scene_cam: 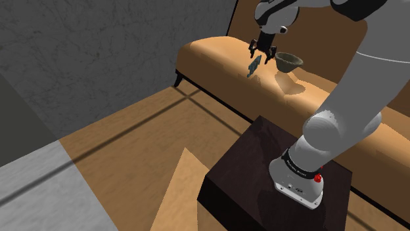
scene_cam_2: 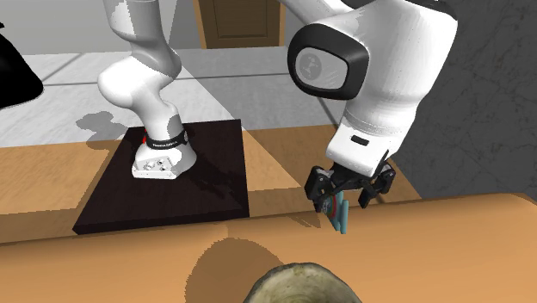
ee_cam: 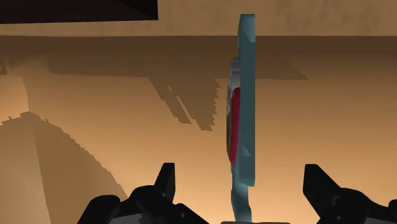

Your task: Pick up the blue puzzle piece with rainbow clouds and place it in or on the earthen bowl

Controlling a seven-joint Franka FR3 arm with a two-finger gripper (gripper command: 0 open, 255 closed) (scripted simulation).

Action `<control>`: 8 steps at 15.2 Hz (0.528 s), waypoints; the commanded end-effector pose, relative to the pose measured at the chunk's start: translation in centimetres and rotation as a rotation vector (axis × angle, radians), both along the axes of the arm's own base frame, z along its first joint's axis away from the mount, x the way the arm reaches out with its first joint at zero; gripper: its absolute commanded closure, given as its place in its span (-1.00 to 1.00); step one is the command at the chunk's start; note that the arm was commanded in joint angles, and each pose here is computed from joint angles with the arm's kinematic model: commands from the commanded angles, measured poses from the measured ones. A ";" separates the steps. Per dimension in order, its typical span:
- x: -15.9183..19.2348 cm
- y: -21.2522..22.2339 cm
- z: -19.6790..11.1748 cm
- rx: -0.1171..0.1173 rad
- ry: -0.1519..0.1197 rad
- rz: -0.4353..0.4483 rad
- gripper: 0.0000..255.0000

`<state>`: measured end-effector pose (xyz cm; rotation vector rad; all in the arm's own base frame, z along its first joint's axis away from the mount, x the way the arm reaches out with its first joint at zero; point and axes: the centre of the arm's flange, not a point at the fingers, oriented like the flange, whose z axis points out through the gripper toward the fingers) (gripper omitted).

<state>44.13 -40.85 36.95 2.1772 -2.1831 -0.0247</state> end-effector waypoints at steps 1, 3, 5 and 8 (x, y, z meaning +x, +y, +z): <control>-0.1 0.0 -0.2 0.000 0.000 0.000 -1.00; -0.1 0.0 -0.2 0.000 0.000 0.000 -1.00; -0.1 0.0 -0.2 0.000 0.000 0.000 -1.00; -0.1 0.0 -0.2 0.000 0.000 0.000 1.00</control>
